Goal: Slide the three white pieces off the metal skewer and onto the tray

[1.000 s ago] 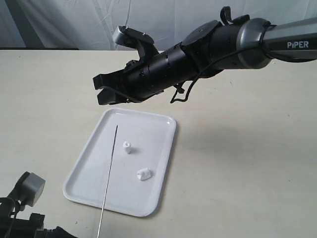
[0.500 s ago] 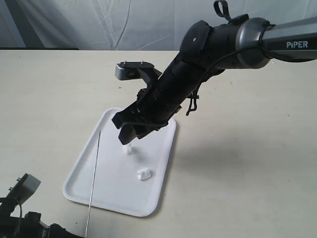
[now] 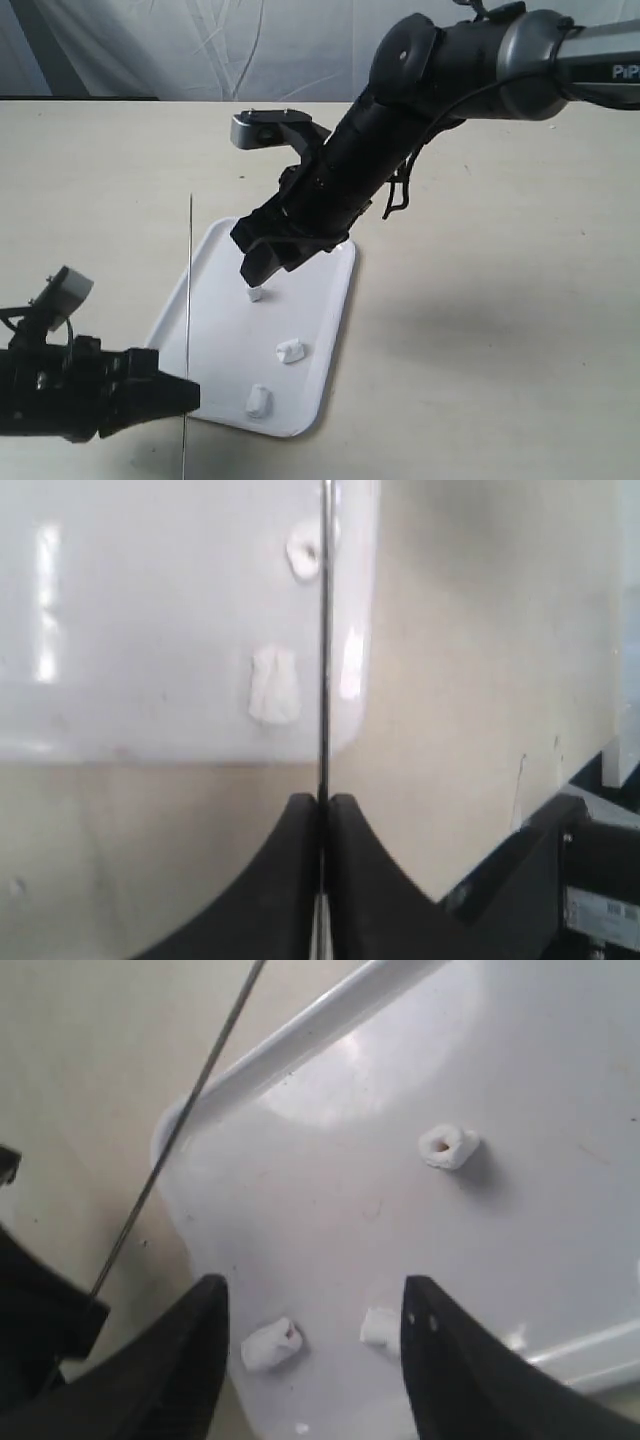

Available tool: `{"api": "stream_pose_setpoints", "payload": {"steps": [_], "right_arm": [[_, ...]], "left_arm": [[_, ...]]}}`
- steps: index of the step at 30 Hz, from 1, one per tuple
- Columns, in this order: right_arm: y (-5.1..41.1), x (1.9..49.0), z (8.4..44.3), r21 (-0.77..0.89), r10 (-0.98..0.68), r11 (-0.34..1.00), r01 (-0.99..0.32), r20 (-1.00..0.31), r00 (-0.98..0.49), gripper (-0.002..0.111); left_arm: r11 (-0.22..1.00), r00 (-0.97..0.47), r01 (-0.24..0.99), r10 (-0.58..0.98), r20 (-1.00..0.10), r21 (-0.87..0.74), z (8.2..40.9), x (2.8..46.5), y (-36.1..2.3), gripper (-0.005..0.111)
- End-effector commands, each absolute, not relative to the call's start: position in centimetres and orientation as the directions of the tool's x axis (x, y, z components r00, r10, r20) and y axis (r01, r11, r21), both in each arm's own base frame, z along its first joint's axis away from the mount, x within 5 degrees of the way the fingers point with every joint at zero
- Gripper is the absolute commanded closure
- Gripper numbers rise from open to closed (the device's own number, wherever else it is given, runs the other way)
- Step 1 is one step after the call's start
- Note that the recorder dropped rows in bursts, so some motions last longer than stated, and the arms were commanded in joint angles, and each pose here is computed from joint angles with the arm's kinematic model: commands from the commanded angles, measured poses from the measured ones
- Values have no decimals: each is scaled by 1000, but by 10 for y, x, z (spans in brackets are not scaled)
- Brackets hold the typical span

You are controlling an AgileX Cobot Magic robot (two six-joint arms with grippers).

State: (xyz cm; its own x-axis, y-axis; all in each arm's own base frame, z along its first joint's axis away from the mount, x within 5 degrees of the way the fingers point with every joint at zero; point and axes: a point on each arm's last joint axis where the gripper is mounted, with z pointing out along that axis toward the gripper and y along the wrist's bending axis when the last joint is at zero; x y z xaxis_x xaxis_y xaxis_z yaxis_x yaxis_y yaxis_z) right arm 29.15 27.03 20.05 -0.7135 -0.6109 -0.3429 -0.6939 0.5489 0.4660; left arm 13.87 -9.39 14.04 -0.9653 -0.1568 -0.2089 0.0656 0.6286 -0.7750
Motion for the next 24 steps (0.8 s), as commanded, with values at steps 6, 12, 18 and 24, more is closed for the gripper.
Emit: {"api": "stream_pose_setpoints", "payload": {"steps": [6,12,18,24], "right_arm": [[250,263,269,428,-673,473,-770,-388,-629,58],[235,240,316,403,-654,438,-803,-471,-593,60],[212,206,362,375,-650,383,-844,-540,-534,65],[189,175,402,314,-601,357,-880,-644,-474,65]], "left_arm": [[747,-982,63,-71,-173,-662,148,180,-96,107],[750,-995,34,-36,-92,-661,131,200,-102,107],[747,-1000,26,10,-28,-665,114,220,-108,107],[749,-1000,-6,14,24,-663,99,228,-110,107]]}}
